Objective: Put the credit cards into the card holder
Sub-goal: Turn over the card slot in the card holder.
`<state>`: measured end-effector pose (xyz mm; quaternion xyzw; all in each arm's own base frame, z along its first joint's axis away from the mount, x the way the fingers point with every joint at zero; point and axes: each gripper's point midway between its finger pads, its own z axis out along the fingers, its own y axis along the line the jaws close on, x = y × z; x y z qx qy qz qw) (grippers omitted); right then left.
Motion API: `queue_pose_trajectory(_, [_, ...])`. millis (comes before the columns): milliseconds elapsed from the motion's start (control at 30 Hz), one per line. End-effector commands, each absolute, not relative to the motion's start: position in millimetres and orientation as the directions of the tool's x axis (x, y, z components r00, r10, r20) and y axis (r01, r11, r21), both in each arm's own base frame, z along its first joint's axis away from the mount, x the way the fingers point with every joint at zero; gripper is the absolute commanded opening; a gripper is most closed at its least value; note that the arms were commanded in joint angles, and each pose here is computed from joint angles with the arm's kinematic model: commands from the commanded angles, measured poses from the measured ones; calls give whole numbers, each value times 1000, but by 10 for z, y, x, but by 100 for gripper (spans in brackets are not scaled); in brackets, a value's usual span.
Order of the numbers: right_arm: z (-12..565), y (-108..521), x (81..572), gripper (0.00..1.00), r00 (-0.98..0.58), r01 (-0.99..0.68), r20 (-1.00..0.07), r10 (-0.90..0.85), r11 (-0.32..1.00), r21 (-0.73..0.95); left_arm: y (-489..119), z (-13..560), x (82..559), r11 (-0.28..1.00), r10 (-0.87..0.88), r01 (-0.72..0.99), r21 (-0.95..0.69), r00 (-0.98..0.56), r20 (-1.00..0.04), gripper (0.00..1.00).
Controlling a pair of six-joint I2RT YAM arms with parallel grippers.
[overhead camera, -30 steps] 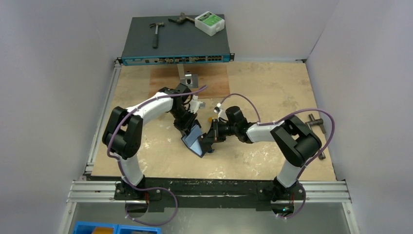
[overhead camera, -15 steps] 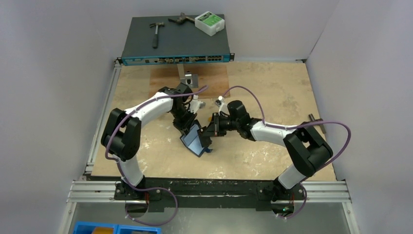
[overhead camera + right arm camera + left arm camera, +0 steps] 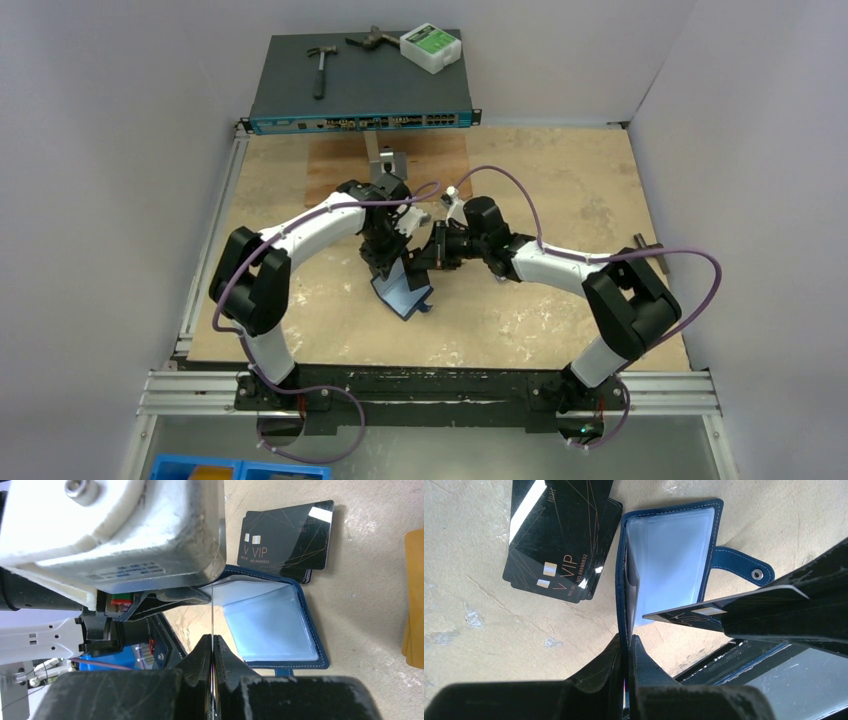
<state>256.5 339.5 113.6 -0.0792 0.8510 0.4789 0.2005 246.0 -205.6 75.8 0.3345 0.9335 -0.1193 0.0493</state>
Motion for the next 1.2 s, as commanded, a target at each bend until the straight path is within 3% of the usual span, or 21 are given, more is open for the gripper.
queue_pose_trajectory(0, [1073, 3350, 2548, 0, -908, -321, -415, 53, 549, 772, -2057, 836, 2513, 766, 586, 616, -181, -786, -198, 0])
queue_pose_trajectory(333, [607, 3043, 1958, 0, -948, -281, -316, -32, 549, 787, -2031, 603, 2481, 795, 528, 540, -278, -840, -123, 0])
queue_pose_trajectory(1167, [324, 3096, 1810, 0, -965, -256, -253, -72, 492, 832, -2053, 571, 2456, 787, 532, 541, -297, -839, -116, 0])
